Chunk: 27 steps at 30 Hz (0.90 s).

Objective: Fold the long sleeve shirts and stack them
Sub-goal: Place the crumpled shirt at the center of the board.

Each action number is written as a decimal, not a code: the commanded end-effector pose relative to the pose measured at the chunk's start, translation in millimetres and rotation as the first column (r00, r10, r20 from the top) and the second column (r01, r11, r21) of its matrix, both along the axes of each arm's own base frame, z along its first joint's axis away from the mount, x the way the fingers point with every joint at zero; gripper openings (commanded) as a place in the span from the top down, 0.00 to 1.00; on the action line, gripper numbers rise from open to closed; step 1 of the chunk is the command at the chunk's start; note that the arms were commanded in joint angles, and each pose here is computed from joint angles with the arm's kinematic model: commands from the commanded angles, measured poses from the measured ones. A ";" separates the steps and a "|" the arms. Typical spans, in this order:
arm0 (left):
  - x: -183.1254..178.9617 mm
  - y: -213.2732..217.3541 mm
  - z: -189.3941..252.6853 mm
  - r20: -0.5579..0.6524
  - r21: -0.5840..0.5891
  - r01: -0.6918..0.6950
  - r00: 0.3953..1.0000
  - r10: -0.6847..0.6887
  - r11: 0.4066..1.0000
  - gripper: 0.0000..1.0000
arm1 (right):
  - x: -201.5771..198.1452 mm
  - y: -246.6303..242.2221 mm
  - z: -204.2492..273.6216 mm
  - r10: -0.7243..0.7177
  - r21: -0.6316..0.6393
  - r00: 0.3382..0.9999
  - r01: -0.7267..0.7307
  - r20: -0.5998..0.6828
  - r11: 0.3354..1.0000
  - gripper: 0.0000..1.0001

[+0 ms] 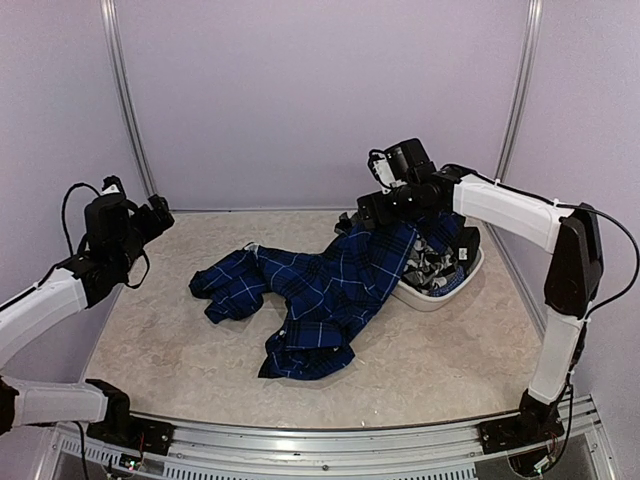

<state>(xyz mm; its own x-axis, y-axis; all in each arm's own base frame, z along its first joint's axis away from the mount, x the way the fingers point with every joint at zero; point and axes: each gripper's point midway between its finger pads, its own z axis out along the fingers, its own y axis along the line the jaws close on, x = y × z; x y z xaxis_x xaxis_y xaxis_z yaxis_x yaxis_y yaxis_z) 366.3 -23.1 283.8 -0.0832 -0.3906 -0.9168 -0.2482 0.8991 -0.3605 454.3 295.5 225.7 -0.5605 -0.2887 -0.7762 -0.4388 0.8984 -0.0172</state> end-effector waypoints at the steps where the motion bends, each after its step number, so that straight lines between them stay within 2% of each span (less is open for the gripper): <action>1: 3.9 -11.8 -2.0 0.006 0.009 0.040 0.999 -0.040 0.999 0.01 | 15.7 -18.1 -6.4 -0.110 -0.088 0.993 0.113 0.044 0.990 0.01; 4: 5.1 -14.6 -5.8 -0.004 0.014 0.043 0.999 -0.043 0.999 0.01 | 28.4 -18.6 -15.1 -0.132 -0.111 0.990 0.136 0.046 0.984 0.01; 6: 5.6 -15.8 -7.3 -0.008 0.017 0.045 0.999 -0.045 0.999 0.01 | 36.5 -15.4 -23.2 -0.132 -0.135 0.990 0.136 0.038 0.982 0.07; 7: 5.6 -17.2 -7.6 -0.009 0.018 0.049 0.999 -0.049 0.999 0.01 | 39.8 -12.4 -24.8 -0.126 -0.137 0.991 0.130 0.035 0.982 0.16; 8: 5.5 -17.2 -7.7 -0.010 0.020 0.048 0.999 -0.048 0.999 0.01 | 41.6 -7.8 -25.1 -0.111 -0.134 0.993 0.114 0.030 0.984 0.30; 10: 5.7 -18.4 -7.7 -0.012 0.022 0.052 0.999 -0.052 0.998 0.01 | 40.3 2.5 -18.8 -0.069 -0.106 0.997 0.072 0.031 0.992 0.59; 12: 5.3 -18.6 -7.2 -0.012 0.025 0.051 0.999 -0.051 0.998 0.01 | 32.5 12.6 -6.5 -0.019 -0.076 0.999 0.022 0.051 0.997 0.92; 13: 5.0 -18.4 -7.2 -0.012 0.027 0.050 0.999 -0.050 0.998 0.01 | 25.7 19.1 4.1 0.008 -0.067 0.997 -0.003 0.075 0.998 1.00; 17: 4.0 -17.4 -5.4 -0.008 0.033 0.045 0.999 -0.045 0.998 0.01 | -40.7 89.4 56.4 0.234 -0.031 0.948 -0.233 0.215 0.972 1.00; 20: 4.3 -15.1 -6.7 -0.012 0.041 0.032 0.999 -0.032 0.999 0.01 | -108.3 154.9 94.7 0.481 0.041 0.825 -0.514 0.299 0.857 1.00; 22: 4.6 -14.3 -7.1 -0.014 0.044 0.027 1.000 -0.027 0.999 0.01 | -142.5 184.4 106.8 0.585 0.088 0.746 -0.637 0.318 0.766 1.00; 24: 4.5 -13.3 -6.6 -0.014 0.043 0.023 1.000 -0.023 0.999 0.01 | -157.4 202.1 106.9 0.639 0.119 0.706 -0.694 0.305 0.710 1.00; 26: 4.0 -13.6 -6.6 -0.014 0.041 0.026 1.000 -0.025 0.999 0.01 | -158.4 211.5 97.7 0.659 0.135 0.700 -0.707 0.277 0.694 0.99; 27: 3.4 -14.2 -5.9 -0.012 0.038 0.028 1.000 -0.028 0.999 0.01 | -155.4 213.7 90.2 0.656 0.135 0.708 -0.700 0.262 0.701 0.92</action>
